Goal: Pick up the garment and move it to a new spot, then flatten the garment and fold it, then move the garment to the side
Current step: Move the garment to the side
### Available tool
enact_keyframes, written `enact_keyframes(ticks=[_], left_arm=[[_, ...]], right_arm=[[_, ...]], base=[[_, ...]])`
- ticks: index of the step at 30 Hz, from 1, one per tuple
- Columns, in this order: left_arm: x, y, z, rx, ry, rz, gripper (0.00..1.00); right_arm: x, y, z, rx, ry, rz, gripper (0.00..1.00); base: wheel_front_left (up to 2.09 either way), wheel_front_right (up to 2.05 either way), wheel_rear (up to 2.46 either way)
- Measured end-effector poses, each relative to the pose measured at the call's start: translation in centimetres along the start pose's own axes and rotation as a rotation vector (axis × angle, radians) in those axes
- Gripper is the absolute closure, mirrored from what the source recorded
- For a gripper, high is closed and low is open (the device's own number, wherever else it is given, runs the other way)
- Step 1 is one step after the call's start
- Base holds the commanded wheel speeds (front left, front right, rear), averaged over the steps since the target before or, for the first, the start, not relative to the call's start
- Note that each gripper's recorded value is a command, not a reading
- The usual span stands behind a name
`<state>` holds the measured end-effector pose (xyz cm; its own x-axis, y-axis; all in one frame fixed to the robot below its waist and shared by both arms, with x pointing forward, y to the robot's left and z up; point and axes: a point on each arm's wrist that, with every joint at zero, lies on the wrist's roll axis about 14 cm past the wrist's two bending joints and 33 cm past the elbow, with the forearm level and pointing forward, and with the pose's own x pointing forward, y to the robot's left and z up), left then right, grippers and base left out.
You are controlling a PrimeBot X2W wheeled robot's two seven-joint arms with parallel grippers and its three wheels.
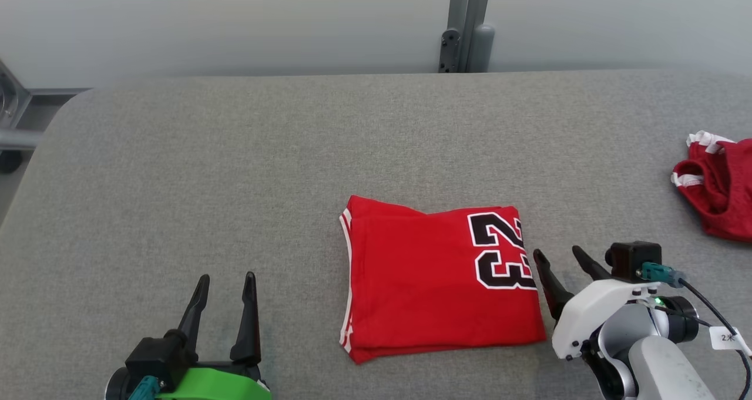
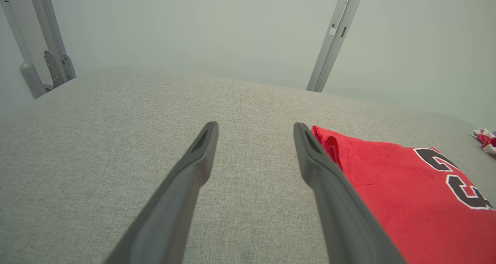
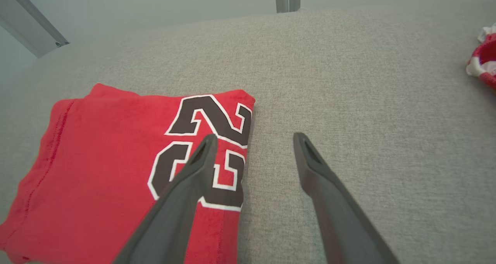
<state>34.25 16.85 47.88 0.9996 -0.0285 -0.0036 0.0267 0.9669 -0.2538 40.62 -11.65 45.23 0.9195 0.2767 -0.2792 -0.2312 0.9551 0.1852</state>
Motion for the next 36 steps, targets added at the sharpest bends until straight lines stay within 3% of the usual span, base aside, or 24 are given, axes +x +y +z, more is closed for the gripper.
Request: enact_keyframes(ticks=[5, 14, 16, 17, 18, 26, 36], left_arm=[[0.3, 0.9, -0.6, 0.006, 0.02, 0.028, 0.0], [-0.2, 3.1, -1.2, 0.007, 0.041, 0.104, 0.0], [-0.2, 3.4, -1.2, 0.008, 0.044, 0.114, 0.0], [-0.2, 3.5, -1.3, 0.009, 0.045, 0.117, 0.0], [-0.2, 3.5, -1.3, 0.01, 0.044, 0.118, 0.0], [1.0, 2.4, -1.2, 0.017, 0.04, 0.074, 0.0], [4.9, -3.1, -2.0, 0.04, 0.047, -0.131, 0.0]], right_arm=[[1.8, 0.3, -3.5, 0.03, 0.155, 0.031, 0.0], [4.4, 2.8, -6.1, 0.079, 0.265, 0.122, 0.0], [4.7, 3.2, -6.2, 0.08, 0.273, 0.135, 0.62], [4.9, 3.4, -6.2, 0.076, 0.274, 0.144, 0.75], [5.0, 3.5, -6.1, 0.07, 0.274, 0.148, 0.99], [5.2, 1.8, -3.8, 0.041, 0.189, 0.127, 1.0], [2.3, -6.6, 0.4, 0.016, 0.045, -0.073, 1.0]], base=[[0.0, 0.0, 0.0], [0.0, 0.0, 0.0], [0.0, 0.0, 0.0], [0.0, 0.0, 0.0], [0.0, 0.0, 0.0], [0.0, 0.0, 0.0], [0.0, 0.0, 0.0]])
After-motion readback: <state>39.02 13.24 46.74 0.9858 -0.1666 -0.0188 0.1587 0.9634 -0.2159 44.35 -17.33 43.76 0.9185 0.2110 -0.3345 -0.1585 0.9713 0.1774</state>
